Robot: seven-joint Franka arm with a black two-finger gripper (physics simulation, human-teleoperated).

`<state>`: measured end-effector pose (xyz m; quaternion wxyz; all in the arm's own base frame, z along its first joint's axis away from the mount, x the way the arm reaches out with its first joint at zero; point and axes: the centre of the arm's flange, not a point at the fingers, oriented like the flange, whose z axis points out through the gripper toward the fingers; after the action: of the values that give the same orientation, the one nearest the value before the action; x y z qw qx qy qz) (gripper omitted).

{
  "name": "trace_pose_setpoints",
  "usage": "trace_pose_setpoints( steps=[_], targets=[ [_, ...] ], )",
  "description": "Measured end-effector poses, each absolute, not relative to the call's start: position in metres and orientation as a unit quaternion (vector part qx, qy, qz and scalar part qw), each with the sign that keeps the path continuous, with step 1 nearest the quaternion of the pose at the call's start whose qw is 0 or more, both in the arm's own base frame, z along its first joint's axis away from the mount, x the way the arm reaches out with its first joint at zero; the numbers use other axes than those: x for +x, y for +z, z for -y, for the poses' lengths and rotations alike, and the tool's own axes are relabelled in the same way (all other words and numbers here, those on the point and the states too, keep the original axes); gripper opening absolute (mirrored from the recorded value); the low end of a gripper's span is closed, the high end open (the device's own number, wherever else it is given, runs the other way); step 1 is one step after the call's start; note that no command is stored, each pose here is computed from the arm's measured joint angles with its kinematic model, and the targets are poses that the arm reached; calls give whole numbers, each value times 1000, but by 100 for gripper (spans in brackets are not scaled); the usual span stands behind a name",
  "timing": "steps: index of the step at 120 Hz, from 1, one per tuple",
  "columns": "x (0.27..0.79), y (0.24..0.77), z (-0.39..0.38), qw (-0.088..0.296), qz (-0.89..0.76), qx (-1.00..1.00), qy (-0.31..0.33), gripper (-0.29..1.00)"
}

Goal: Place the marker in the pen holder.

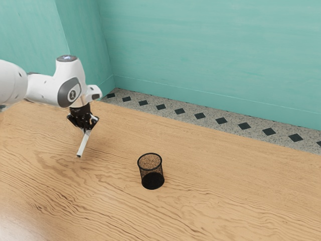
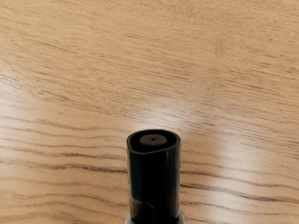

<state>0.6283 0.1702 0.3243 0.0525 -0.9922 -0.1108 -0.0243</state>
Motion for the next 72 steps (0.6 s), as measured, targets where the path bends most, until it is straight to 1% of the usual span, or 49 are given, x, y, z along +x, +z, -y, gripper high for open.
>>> trace_pose_setpoints(
  steps=[10,16,29,40,50,60,72],
  targets=[
    [615,358,-144,63,83,-993,-59,-8],
    [606,376,-121,75,52,-992,-92,-8],
    [592,390,-78,91,-12,-980,-176,-8],
    [583,415,-35,83,-52,-962,-254,-8],
    [558,442,10,74,-85,-945,-308,-8],
    [530,452,50,63,-108,-934,-335,-8],
    [503,453,73,53,-111,-929,-349,-8]
  ],
)
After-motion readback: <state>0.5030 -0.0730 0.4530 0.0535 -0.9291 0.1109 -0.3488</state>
